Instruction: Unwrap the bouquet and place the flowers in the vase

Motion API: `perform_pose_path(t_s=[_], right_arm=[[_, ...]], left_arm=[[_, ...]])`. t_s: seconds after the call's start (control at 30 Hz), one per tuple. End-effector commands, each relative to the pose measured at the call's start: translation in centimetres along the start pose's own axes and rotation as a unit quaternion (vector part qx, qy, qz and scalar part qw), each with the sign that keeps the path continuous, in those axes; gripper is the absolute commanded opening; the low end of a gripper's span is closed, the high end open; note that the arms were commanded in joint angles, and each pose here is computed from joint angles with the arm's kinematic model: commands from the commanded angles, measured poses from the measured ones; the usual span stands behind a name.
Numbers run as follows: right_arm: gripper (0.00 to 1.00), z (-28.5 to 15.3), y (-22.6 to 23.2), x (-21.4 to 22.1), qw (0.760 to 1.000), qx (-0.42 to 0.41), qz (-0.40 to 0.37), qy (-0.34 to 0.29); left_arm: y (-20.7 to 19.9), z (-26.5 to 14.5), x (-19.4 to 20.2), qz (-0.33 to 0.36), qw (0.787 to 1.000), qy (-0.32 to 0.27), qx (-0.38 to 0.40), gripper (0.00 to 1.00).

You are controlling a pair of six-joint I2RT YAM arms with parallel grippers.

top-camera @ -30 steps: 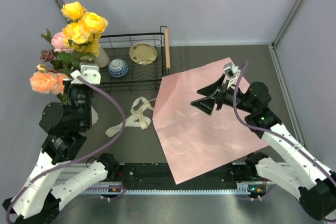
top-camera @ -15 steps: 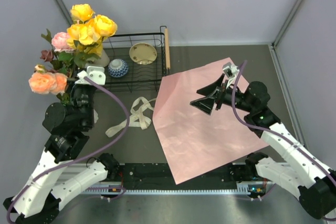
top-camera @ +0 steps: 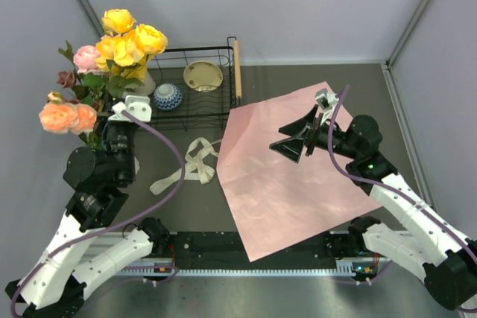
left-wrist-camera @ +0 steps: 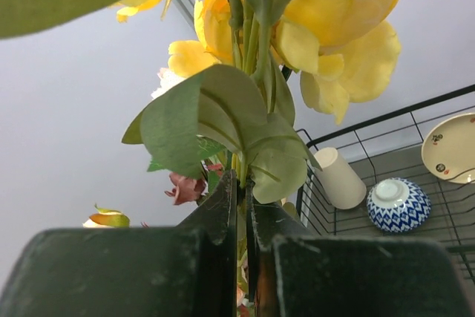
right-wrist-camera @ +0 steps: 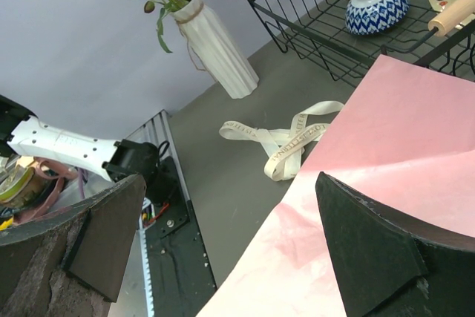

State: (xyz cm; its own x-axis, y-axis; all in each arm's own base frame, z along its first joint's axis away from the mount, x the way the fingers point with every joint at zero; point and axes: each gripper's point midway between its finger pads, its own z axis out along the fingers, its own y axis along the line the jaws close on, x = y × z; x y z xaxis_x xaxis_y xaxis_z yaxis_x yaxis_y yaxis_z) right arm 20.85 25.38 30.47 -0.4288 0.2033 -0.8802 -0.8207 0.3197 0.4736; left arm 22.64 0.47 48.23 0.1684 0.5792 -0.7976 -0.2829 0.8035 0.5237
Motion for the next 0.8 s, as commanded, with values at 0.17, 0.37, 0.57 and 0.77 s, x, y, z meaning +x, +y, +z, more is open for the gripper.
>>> perform_pose_path(t_s=[0.17,0.37,0.57,0.77], right_arm=[[0.99,0.3,1.4,-1.5,0.999,-0.027,-0.024,-0.018],[0.99,0.2,1.3,-1.3,0.999,-0.025,-0.022,-0.017],[0.99,0.1,1.3,-1.3,0.999,-0.023,-0.023,-0.016],[0.99,0.1,1.2,-1.2,0.999,-0.022,-0.023,-0.014]], left_arm=[[-0.8,-0.1,2.9,-0.038,0.997,0.052,-0.032,0.00],[-0.5,0.0,4.1,-0.027,0.996,0.070,-0.049,0.00],[-1.1,0.2,6.2,-0.025,0.993,0.103,-0.059,0.00],[-2.0,0.3,8.7,-0.032,0.987,0.138,-0.078,0.00]])
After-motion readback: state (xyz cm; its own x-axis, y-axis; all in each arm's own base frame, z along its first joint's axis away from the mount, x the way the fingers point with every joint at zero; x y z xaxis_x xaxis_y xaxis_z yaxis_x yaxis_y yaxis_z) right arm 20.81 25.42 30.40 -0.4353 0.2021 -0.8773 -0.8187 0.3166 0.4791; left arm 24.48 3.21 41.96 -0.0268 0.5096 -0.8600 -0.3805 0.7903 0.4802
